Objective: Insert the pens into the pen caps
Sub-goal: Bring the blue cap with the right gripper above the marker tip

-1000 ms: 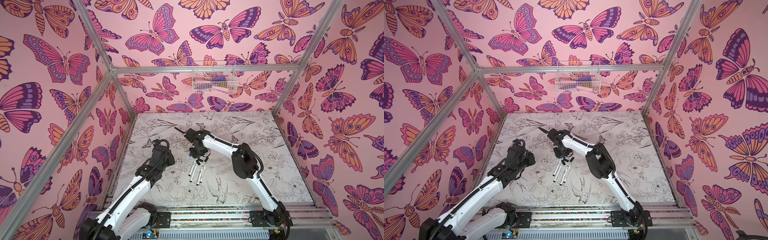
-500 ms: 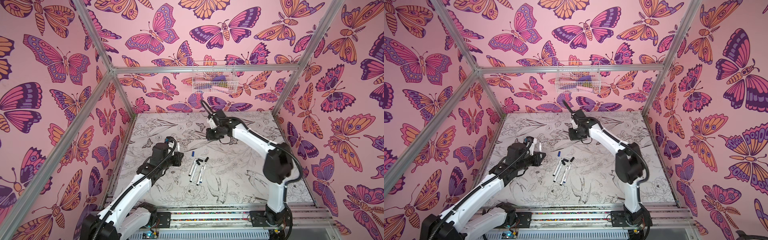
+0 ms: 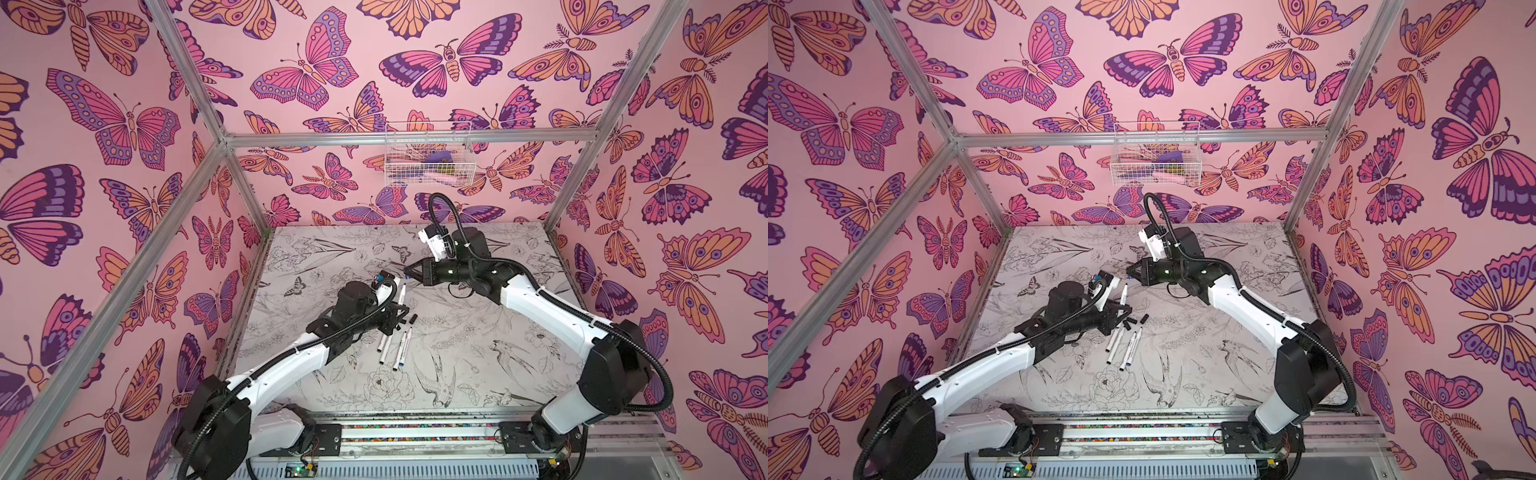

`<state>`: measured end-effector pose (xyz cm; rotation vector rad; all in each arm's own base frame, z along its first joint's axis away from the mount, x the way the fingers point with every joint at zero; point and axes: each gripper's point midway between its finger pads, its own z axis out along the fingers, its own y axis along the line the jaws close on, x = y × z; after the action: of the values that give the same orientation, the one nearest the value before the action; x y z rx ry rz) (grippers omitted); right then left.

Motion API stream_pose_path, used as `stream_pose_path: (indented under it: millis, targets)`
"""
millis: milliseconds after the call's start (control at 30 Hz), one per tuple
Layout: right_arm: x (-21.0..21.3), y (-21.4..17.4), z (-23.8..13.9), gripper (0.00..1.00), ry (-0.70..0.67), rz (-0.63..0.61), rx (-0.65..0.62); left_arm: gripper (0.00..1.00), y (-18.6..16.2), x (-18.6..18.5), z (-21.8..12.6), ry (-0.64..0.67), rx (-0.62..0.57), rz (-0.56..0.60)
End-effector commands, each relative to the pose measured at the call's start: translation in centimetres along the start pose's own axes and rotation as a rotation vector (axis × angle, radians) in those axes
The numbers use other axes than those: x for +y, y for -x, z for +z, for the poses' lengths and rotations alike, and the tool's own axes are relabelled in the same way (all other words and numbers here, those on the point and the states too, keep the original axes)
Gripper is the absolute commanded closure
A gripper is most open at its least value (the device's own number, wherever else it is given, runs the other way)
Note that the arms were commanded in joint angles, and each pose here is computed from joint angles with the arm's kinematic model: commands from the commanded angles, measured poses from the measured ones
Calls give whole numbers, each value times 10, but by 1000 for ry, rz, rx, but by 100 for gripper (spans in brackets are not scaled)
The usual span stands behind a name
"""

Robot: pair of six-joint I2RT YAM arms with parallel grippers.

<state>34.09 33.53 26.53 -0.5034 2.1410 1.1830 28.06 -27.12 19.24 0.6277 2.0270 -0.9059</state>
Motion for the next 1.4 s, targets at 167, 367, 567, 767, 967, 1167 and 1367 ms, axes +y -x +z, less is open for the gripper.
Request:
stream_pose_path:
  millis: [167,367,567,767,967,1167,1367]
  targets:
    - [27,24,-22,96,69,-39,-131,100,27,-6,2,-12,-88,29]
    - [29,33,-23,96,74,-37,-162,100,27,-7,1,-12,-90,27]
    - [24,34,-14,97,72,-24,-153,100,30,-8,-3,-10,-109,29]
    - [24,29,-9,97,71,-26,-131,100,31,-8,-6,-8,-120,26]
    - [28,29,-8,97,87,-26,-128,100,29,-9,-5,-11,-115,21]
    - [34,34,-12,97,97,-35,-145,100,29,-9,-4,-12,-114,15]
    - [39,43,-16,98,97,-46,-170,100,24,-8,-3,-15,-106,5]
